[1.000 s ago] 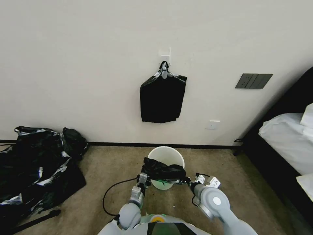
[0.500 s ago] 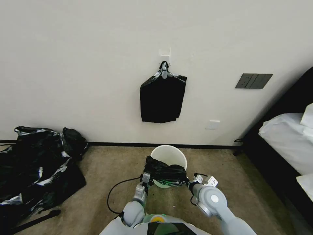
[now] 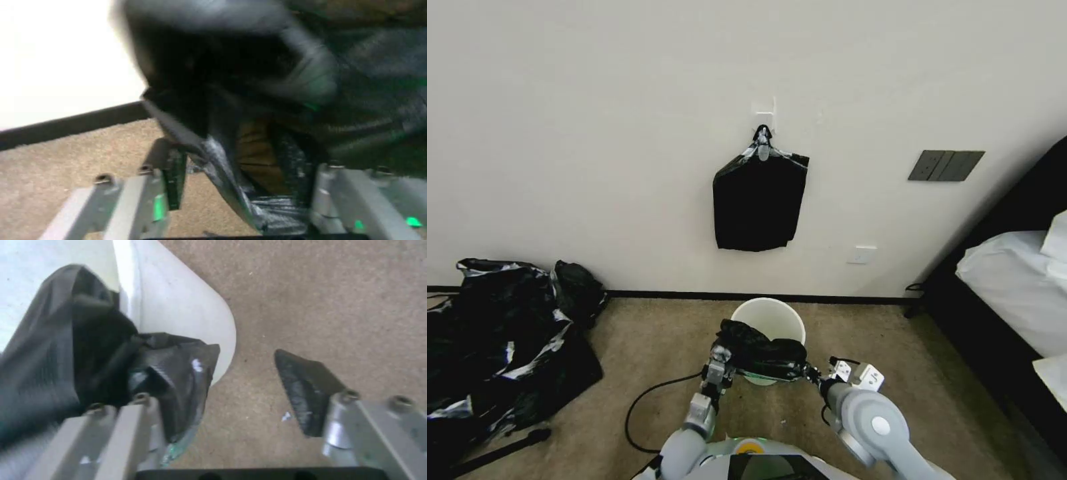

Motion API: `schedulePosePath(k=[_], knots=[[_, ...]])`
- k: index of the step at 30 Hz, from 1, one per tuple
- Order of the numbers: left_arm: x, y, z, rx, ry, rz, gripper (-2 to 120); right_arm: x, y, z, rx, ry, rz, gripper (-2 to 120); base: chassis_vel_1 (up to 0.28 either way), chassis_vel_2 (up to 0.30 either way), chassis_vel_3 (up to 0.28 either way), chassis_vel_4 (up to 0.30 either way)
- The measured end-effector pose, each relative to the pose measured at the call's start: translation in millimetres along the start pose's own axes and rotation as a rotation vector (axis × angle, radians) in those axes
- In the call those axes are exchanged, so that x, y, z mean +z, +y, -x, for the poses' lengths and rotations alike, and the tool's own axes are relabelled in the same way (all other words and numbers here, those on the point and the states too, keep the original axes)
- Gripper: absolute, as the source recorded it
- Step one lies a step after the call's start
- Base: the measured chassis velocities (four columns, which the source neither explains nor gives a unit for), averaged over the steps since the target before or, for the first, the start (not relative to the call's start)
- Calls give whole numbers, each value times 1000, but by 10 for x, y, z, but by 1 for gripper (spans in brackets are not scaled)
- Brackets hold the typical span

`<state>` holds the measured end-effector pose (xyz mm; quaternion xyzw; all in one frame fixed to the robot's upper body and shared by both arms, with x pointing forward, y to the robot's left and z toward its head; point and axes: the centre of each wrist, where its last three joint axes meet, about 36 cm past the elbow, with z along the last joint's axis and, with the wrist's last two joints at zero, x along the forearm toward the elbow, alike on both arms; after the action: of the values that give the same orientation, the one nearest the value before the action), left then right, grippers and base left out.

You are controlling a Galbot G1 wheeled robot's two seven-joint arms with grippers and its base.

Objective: Place a trash bag onto the trash bin.

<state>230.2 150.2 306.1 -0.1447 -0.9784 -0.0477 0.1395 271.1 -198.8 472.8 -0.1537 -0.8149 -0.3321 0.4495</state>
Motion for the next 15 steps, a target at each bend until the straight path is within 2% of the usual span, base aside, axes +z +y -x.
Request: schedulePosePath(k=[1,3,5,7,8,11,15], knots=[[0,0,0,0,0,0,50,0,0,0,0,0,0,55,0,0,0,0],[-8,19,-71,1,-11,19,60,12,9,-85,2,-2,-13,67,0,0,0,0],[-9,23,-93,0,-14,23,63,17,11,-119,4,-3,-20,70,0,0,0,0],[-6,35,-133,-5,-16,26,74,32,19,-186,4,-4,-33,82,0,0,0,0],[-6,35,-133,-5,-16,26,74,32,19,-186,4,-4,-33,82,0,0,0,0],[-9,89,-218,1,-24,34,89,49,36,-303,4,-11,-51,96,0,0,0,0],[-5,127,-293,12,-31,35,97,56,43,-391,1,-27,-63,100,0,0,0,0]])
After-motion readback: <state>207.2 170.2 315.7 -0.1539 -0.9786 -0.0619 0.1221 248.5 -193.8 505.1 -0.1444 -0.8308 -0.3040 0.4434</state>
